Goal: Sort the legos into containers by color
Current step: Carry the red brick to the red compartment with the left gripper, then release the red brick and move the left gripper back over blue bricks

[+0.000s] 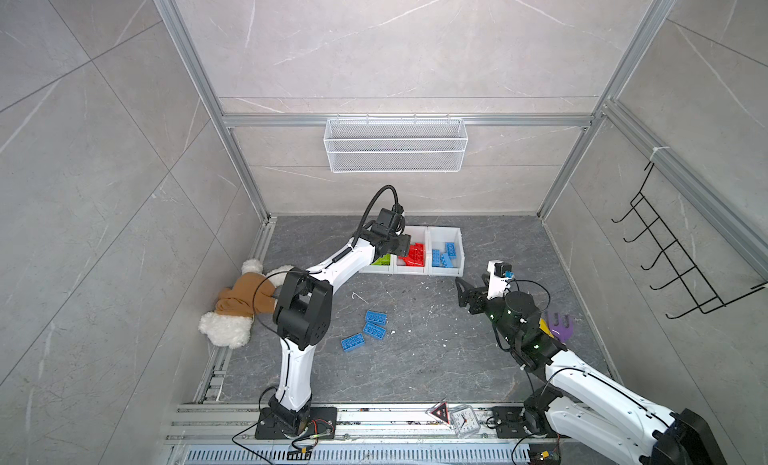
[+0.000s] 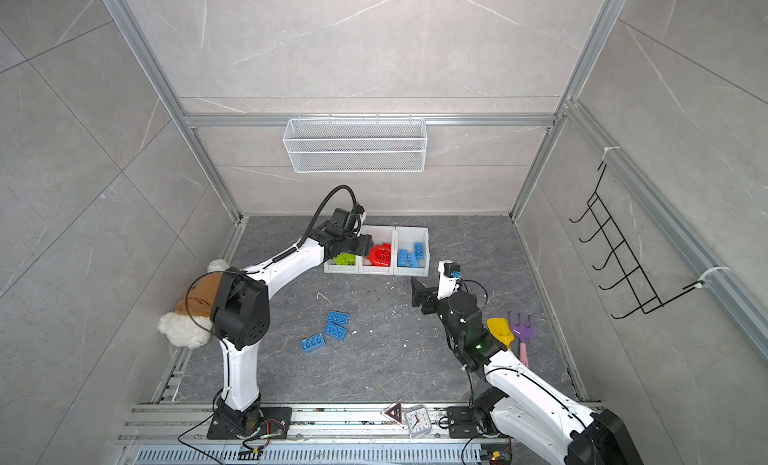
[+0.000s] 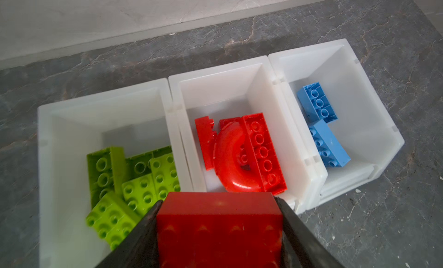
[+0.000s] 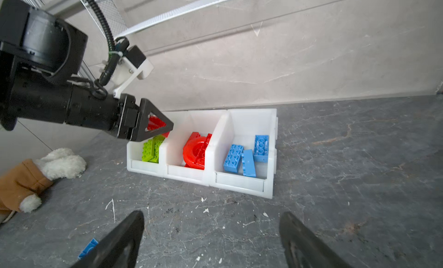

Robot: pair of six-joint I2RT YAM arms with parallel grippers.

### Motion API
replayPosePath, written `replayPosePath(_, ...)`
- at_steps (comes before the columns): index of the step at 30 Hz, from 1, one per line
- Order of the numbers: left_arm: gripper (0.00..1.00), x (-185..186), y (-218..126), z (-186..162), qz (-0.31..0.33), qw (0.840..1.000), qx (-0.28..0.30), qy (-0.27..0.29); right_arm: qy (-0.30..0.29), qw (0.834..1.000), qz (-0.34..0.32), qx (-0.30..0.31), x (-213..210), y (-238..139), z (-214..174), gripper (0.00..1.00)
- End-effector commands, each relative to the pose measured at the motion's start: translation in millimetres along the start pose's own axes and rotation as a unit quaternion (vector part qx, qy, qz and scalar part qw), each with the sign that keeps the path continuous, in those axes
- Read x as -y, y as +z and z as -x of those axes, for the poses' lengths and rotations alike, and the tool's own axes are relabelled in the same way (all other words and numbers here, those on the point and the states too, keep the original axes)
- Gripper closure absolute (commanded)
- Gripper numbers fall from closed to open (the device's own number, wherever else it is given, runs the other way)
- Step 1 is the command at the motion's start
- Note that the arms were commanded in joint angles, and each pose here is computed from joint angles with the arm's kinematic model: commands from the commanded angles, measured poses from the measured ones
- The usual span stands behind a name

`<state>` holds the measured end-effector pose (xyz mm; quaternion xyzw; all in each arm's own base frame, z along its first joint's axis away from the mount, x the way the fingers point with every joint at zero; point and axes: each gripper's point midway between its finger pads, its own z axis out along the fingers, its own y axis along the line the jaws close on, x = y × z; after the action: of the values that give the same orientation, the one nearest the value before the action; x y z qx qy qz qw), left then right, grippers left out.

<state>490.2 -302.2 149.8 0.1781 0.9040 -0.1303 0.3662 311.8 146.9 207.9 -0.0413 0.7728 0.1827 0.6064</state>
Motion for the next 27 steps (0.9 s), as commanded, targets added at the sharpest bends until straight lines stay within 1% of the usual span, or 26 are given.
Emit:
replayPosePath(1, 0.49, 15, 7, 24, -0.031, 0.999, 0.02, 0.025, -0.001, 1.0, -0.006, 0.006, 1, 2, 5, 0.1)
replayPosePath(7, 0.48, 21, 25, 25, -0.042, 0.998, 0.007, 0.035, -0.001, 1.0, -0.003, 0.014, 0, -3, 10, 0.11)
replayPosePath(8, 0.46, 20, 27, 25, -0.04, 0.999, 0.005, 0.037, -0.001, 1.0, -0.003, 0.014, 0, -3, 10, 0.11)
replayPosePath(11, 0.32, 17, 27, 27, -0.031, 0.999, 0.004, 0.037, -0.002, 1.0, -0.005, 0.009, 0, -2, 10, 0.11)
replayPosePath(16, 0.26, 16, 11, 44, -0.023, 0.998, 0.019, 0.046, -0.004, 1.0, -0.002, 0.0, -1, 0, 7, 0.11)
replayPosePath(19, 0.21, 21, 2, 50, -0.034, 0.998, 0.026, 0.049, -0.005, 1.0, -0.001, -0.004, -2, 1, 6, 0.1)
replayPosePath(21, 0.2, 21, 2, 49, -0.035, 0.998, 0.025, 0.044, -0.005, 1.0, 0.002, -0.003, -4, 1, 7, 0.1)
replayPosePath(24, 0.19, 14, 1, 47, -0.017, 0.999, 0.018, 0.034, -0.006, 1.0, 0.002, -0.002, -3, 0, 8, 0.1)
replayPosePath(27, 0.2, 10, -13, 40, -0.003, 1.0, 0.004, 0.02, -0.006, 1.0, 0.001, -0.002, -3, -1, 8, 0.1)
